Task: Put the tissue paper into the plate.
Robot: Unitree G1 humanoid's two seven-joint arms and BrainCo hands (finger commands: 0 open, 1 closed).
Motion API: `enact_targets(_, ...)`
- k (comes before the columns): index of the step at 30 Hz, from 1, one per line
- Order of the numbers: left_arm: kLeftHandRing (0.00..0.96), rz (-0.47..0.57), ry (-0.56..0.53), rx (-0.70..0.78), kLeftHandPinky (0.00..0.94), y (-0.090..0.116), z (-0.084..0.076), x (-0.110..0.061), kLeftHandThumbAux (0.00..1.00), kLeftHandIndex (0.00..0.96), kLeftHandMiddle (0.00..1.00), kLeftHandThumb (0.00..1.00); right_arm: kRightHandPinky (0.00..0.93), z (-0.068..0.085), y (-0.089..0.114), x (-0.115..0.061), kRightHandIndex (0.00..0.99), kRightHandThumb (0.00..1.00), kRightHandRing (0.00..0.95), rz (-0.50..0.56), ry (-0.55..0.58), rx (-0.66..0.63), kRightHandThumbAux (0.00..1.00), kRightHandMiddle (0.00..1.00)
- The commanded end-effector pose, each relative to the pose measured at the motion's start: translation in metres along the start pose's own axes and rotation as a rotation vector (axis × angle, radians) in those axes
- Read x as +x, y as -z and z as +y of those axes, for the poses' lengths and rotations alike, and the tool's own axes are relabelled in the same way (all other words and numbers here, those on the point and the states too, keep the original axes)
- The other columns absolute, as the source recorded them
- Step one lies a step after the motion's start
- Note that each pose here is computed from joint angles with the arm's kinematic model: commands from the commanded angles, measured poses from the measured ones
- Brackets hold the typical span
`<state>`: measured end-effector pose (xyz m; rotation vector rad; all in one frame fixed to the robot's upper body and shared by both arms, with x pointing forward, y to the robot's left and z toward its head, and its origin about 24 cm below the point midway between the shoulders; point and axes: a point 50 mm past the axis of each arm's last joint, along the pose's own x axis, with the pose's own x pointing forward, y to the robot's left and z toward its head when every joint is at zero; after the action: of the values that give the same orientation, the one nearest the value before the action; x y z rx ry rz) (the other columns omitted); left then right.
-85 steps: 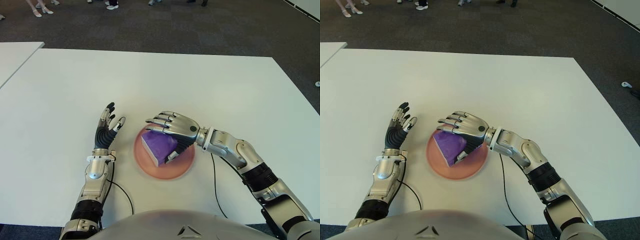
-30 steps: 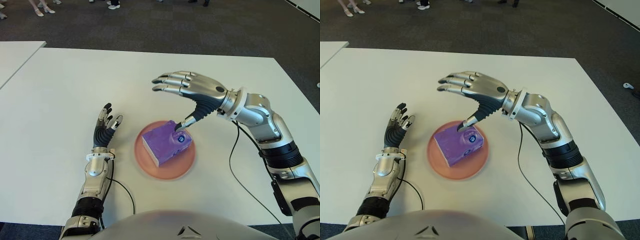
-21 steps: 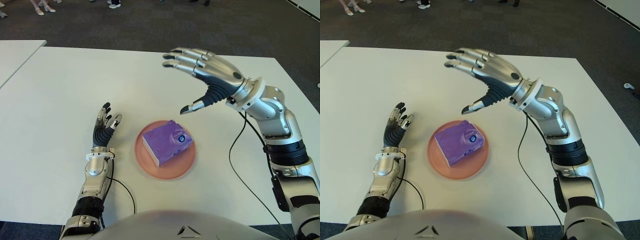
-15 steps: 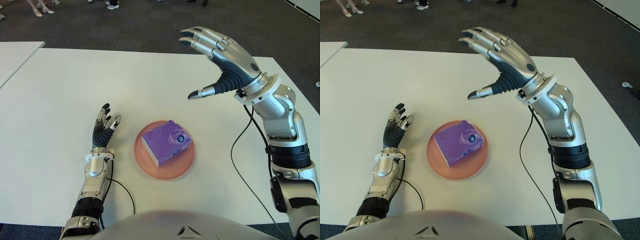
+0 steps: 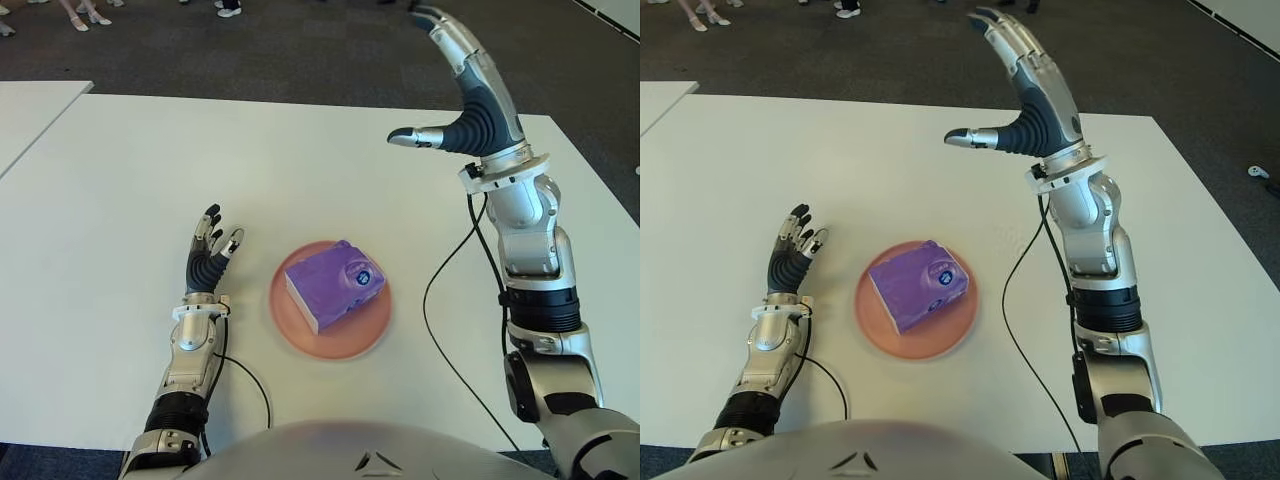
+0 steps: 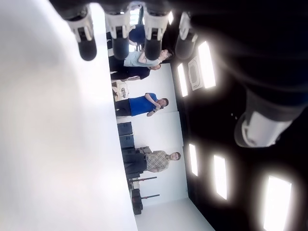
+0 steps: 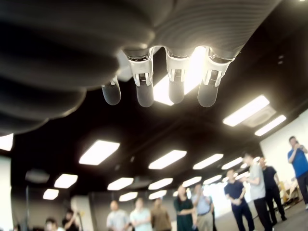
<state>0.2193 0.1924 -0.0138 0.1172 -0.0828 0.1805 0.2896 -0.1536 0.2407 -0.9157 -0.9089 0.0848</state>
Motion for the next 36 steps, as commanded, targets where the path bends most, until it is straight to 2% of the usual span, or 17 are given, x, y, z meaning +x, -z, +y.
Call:
enact_targets(1,0.0,0.051,0.02,0.013,0.0,0.014,-0.002,-0.016,0.499,0.0,0.0,0.0,0.0,0.001,0.02,-0.013,0.0,0.149,0.0,0.099,0.141,0.077,0.366,0.0)
enact_targets(3,0.0,0.041,0.025,0.015,0.0,0.013,-0.002,-0.017,0.496,0.0,0.0,0.0,0.0,0.003,0.029,-0.016,0.0,0.132,0.0,0.128,0.187,0.103,0.387,0.0)
enact_targets(6,0.0,0.032,0.034,0.016,0.0,0.013,-0.002,-0.017,0.494,0.0,0.0,0.0,0.0,0.006,0.031,-0.015,0.0,0.113,0.0,0.133,0.239,0.146,0.41,0.0)
enact_targets(21,0.0,0.021,0.058,0.019,0.0,0.012,-0.001,-0.018,0.491,0.0,0.0,0.009,0.0,0.031,0.045,-0.024,0.0,0.039,0.0,0.259,0.295,0.308,0.484,0.0)
enact_targets(25,0.0,0.027,0.057,0.012,0.0,0.012,-0.002,-0.019,0.493,0.0,0.0,0.01,0.0,0.044,0.046,-0.033,0.0,0.022,0.0,0.309,0.354,0.371,0.51,0.0)
enact_targets(29,0.0,0.028,0.054,0.009,0.0,0.012,-0.002,-0.019,0.497,0.0,0.0,0.004,0.0,0.046,0.046,-0.033,0.0,0.004,0.0,0.318,0.403,0.403,0.519,0.0)
enact_targets(32,0.0,0.029,0.052,0.009,0.0,0.012,-0.002,-0.019,0.499,0.0,0.0,0.001,0.0,0.046,0.054,-0.037,0.0,0.001,0.0,0.332,0.448,0.432,0.516,0.0)
enact_targets(36,0.0,0.035,0.049,0.009,0.0,0.012,-0.002,-0.019,0.501,0.0,0.0,0.0,0.0,0.047,0.052,-0.039,0.0,0.0,0.0,0.32,0.499,0.463,0.509,0.0)
